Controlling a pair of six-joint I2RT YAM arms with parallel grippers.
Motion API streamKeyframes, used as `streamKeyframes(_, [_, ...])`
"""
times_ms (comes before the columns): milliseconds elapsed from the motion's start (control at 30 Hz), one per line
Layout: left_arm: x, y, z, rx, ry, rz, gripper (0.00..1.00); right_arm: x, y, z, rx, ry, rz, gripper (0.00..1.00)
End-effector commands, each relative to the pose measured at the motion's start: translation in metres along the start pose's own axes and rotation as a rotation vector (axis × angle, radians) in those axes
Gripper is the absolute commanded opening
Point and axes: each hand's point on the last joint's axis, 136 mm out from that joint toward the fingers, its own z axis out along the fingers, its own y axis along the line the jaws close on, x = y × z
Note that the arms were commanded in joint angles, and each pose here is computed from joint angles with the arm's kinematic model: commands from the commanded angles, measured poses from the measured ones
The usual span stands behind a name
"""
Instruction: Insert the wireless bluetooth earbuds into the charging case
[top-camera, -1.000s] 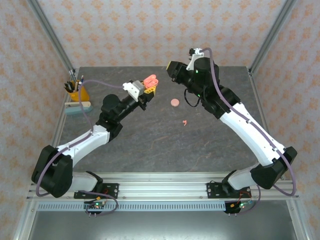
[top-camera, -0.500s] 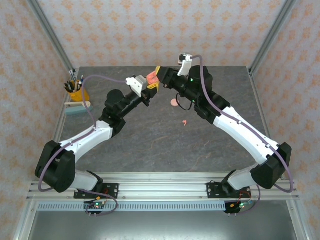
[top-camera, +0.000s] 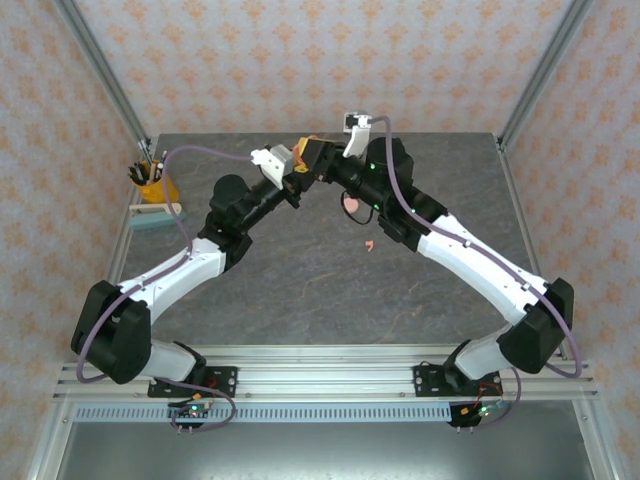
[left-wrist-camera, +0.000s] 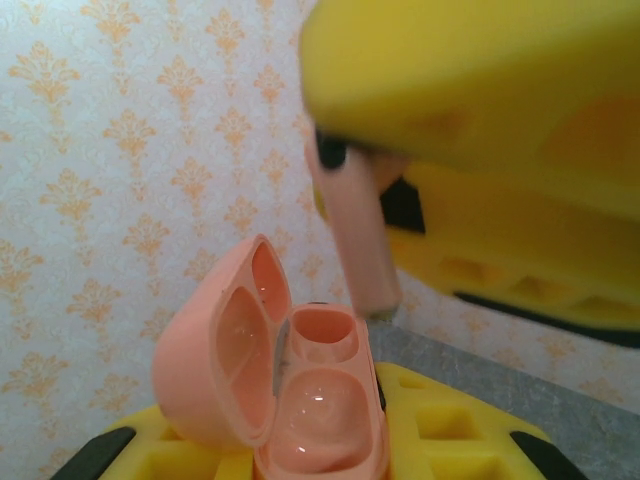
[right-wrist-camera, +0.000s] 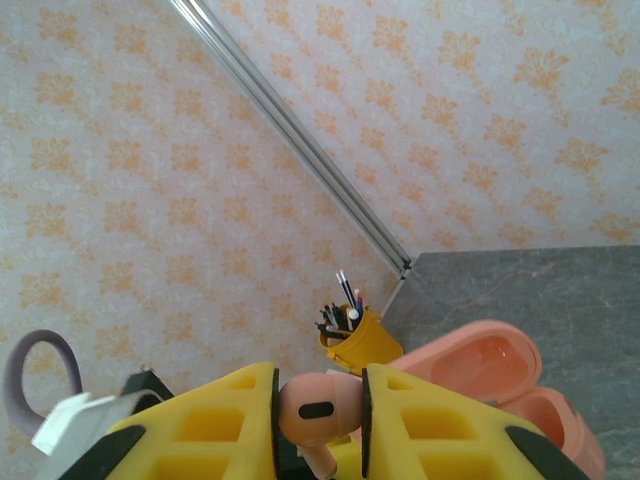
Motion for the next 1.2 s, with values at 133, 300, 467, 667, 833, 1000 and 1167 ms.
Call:
streamKeyframes(133, [-0.020, 0.001, 0.003, -0.013, -0.044, -0.001, 0.00, 0.004, -0.003, 0.001, -0.007, -0.022, -0.010, 0.24])
streamKeyframes(300, [-0.022, 0.001, 0.003, -0.012, -0.051, -0.006, 0.00, 0.008, -0.008, 0.002, 0.011, -0.020, -0.014, 0.23])
streamKeyframes(467, [-0.025, 0.000, 0.003, -0.007, -0.057, -0.008, 0.00, 0.011, -0.014, 0.003, 0.028, -0.018, -0.023, 0.23])
streamKeyframes(667, [-0.028, 0.000, 0.003, -0.006, -0.070, -0.034, 0.00, 0.017, -0.019, 0.004, 0.053, -0.030, -0.043, 0.22])
streamKeyframes(833, [-0.030, -0.001, 0.003, -0.003, -0.076, -0.048, 0.00, 0.025, -0.021, 0.007, 0.065, -0.035, -0.057, 0.22])
streamKeyframes(1000, [-0.031, -0.003, 0.001, 0.000, -0.079, -0.057, 0.00, 0.027, -0.024, 0.009, 0.074, -0.044, -0.061, 0.22])
streamKeyframes(1167, [-0.034, -0.003, 0.001, -0.003, -0.086, -0.064, 0.00, 0.038, -0.023, 0.012, 0.073, -0.017, -0.081, 0.22])
